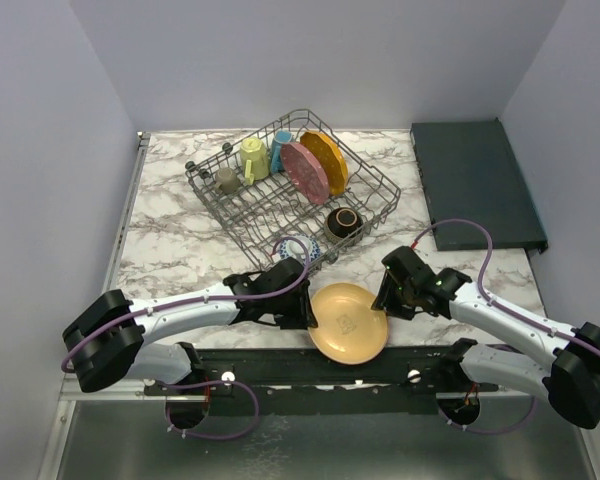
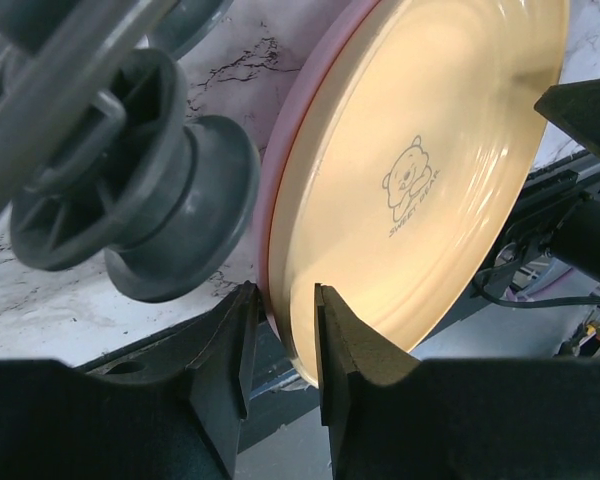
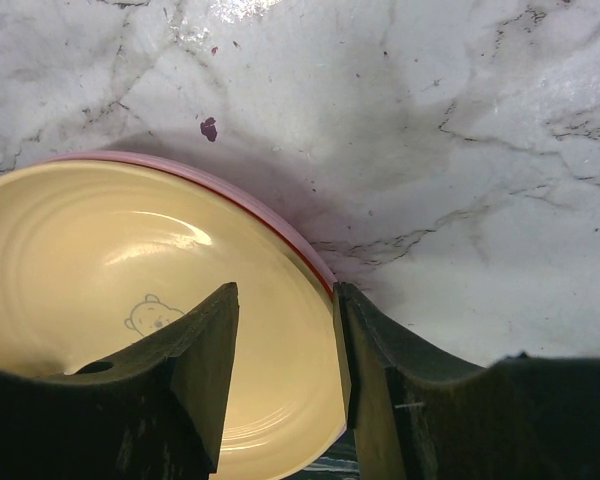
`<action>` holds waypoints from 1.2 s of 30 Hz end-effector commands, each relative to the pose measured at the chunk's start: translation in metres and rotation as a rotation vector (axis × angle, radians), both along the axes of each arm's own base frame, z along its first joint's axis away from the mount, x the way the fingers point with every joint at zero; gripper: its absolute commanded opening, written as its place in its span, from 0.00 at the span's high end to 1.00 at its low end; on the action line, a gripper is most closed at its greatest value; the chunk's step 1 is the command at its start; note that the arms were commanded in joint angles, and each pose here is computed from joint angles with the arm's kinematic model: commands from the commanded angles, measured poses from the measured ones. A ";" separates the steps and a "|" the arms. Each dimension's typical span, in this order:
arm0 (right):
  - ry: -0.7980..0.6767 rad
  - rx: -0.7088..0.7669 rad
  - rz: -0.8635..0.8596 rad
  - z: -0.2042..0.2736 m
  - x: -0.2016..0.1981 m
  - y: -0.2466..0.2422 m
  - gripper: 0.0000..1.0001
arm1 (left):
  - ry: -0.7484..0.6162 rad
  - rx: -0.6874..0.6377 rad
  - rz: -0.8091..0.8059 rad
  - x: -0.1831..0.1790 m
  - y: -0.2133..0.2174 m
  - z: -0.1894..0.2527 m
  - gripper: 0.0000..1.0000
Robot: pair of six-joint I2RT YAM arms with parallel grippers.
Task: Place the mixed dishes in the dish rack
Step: Pick up the plate at the center of the board.
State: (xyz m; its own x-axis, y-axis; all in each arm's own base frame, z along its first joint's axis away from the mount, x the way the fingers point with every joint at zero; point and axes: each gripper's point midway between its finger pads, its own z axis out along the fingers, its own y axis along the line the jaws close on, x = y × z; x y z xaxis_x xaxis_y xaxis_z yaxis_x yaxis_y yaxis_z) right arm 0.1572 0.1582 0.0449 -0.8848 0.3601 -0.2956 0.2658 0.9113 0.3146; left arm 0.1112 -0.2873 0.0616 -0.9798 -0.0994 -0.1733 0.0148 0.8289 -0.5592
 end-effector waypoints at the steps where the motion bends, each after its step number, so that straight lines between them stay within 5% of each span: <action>1: 0.029 0.014 0.014 -0.007 -0.009 0.001 0.52 | -0.011 -0.014 -0.014 -0.002 -0.001 0.000 0.65; 6: 0.028 0.008 0.011 -0.007 -0.009 0.000 0.52 | -0.001 -0.018 -0.028 -0.005 -0.001 0.001 0.56; 17: 0.024 0.006 0.010 -0.006 -0.009 -0.001 0.52 | -0.025 -0.026 -0.044 -0.006 0.001 0.016 0.56; 36: 0.024 0.010 0.005 -0.006 -0.009 -0.001 0.52 | -0.032 -0.001 -0.056 -0.004 0.002 0.015 0.80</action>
